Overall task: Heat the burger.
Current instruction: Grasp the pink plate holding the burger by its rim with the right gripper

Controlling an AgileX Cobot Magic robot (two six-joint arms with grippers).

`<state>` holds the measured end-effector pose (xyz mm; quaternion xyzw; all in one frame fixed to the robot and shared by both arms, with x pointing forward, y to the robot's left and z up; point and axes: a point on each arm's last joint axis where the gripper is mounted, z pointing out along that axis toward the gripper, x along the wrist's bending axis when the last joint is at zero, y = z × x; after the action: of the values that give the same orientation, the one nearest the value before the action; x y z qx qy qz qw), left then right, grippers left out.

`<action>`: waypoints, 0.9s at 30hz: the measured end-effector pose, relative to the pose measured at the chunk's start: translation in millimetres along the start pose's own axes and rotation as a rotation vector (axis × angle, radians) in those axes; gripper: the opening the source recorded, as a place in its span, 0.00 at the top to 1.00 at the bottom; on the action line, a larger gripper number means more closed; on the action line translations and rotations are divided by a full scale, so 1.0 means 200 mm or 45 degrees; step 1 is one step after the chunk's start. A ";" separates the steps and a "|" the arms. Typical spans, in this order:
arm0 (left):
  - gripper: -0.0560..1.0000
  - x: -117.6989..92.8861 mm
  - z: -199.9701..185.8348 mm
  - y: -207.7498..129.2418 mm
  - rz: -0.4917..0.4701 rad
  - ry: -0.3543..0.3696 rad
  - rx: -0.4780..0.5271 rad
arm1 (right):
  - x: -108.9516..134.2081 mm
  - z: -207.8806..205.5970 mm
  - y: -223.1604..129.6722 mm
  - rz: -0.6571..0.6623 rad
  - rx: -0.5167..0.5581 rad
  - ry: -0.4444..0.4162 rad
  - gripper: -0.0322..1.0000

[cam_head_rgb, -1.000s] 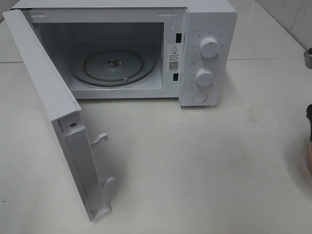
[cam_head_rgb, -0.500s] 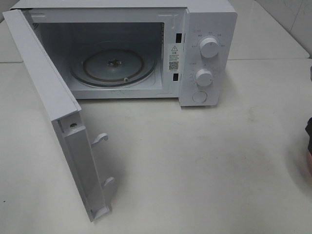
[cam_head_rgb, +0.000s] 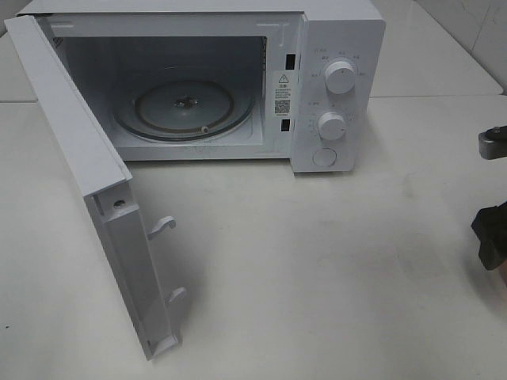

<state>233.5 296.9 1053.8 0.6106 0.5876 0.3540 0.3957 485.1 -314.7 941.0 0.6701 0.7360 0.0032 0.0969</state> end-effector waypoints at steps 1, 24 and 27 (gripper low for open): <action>0.03 0.00 0.00 0.00 0.000 0.000 0.000 | 0.00 0.01 0.00 0.005 0.004 0.001 0.13; 0.03 0.00 0.00 0.00 0.000 0.000 0.000 | -0.02 0.29 0.03 0.104 0.096 0.019 0.18; 0.03 0.00 0.00 0.00 0.000 0.000 0.000 | -0.02 0.29 0.03 0.124 0.099 0.024 0.23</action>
<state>233.5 296.9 1053.8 0.6106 0.5876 0.3540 0.3957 500.4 -325.0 885.7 0.7083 0.7029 -0.0145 0.0635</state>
